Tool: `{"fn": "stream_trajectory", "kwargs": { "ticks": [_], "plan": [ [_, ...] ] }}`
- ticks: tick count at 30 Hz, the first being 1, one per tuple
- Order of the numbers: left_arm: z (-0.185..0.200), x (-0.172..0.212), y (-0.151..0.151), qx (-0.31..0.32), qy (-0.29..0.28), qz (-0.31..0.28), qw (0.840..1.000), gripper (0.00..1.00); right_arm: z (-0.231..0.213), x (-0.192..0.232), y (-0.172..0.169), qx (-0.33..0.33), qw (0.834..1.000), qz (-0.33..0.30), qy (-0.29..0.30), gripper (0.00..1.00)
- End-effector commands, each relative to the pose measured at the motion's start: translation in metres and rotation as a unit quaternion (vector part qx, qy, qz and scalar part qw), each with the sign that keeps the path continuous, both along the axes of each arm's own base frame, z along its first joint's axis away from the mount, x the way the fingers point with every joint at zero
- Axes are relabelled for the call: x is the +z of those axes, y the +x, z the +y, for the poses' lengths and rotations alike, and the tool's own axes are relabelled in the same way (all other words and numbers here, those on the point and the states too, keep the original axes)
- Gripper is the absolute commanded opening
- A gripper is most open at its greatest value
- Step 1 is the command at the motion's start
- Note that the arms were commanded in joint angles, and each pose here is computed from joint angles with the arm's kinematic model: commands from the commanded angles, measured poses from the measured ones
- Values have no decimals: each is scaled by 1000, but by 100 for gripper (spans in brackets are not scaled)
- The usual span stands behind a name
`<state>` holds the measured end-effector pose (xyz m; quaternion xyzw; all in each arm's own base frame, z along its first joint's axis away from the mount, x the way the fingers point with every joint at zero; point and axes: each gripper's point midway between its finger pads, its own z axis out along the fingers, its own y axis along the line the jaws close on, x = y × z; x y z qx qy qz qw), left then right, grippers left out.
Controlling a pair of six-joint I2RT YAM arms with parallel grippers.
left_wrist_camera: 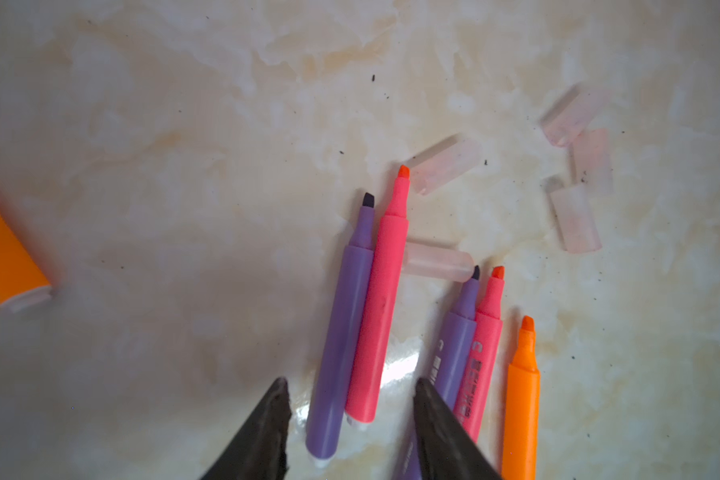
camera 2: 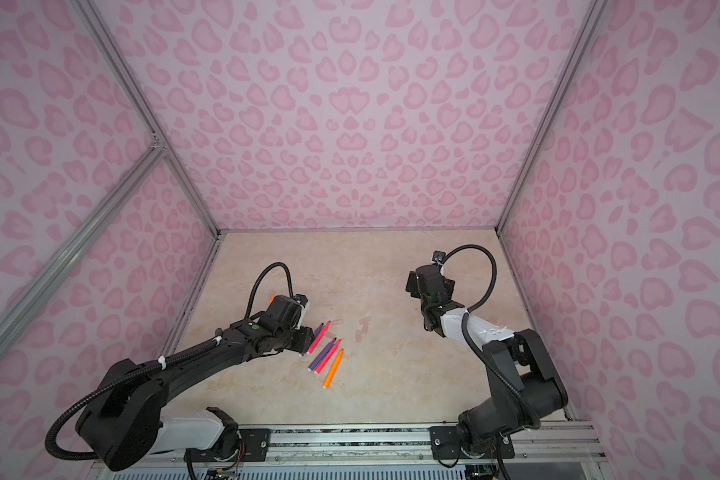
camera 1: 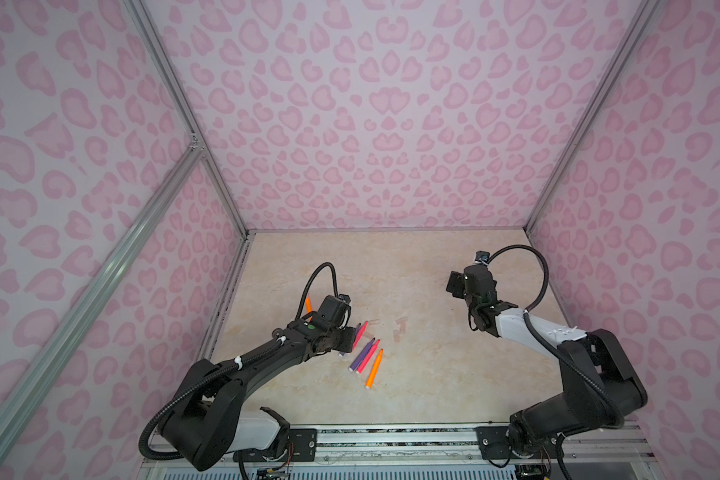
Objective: Insert the pens into the pen caps
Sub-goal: 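Move the left gripper over the pink highlighter and close on it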
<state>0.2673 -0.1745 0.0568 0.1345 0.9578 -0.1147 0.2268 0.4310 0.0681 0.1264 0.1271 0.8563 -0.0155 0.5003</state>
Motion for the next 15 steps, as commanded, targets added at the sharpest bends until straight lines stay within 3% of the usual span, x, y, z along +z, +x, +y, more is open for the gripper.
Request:
{"fn": "stream_trajectory", "kwargs": {
  "ticks": [1,8,15],
  "plan": [
    [-4,-5,5,-7,15,10,1000,46,3,-9,16,-7,1000,23,-1,86],
    [1,-23,9,7,56,39,998,41,1,-7,13,-8,1000,7,8,86],
    [-10,-7,3,-21,36,3,999,42,-1,-6,13,-7,1000,3,14,86]
  ]
}}
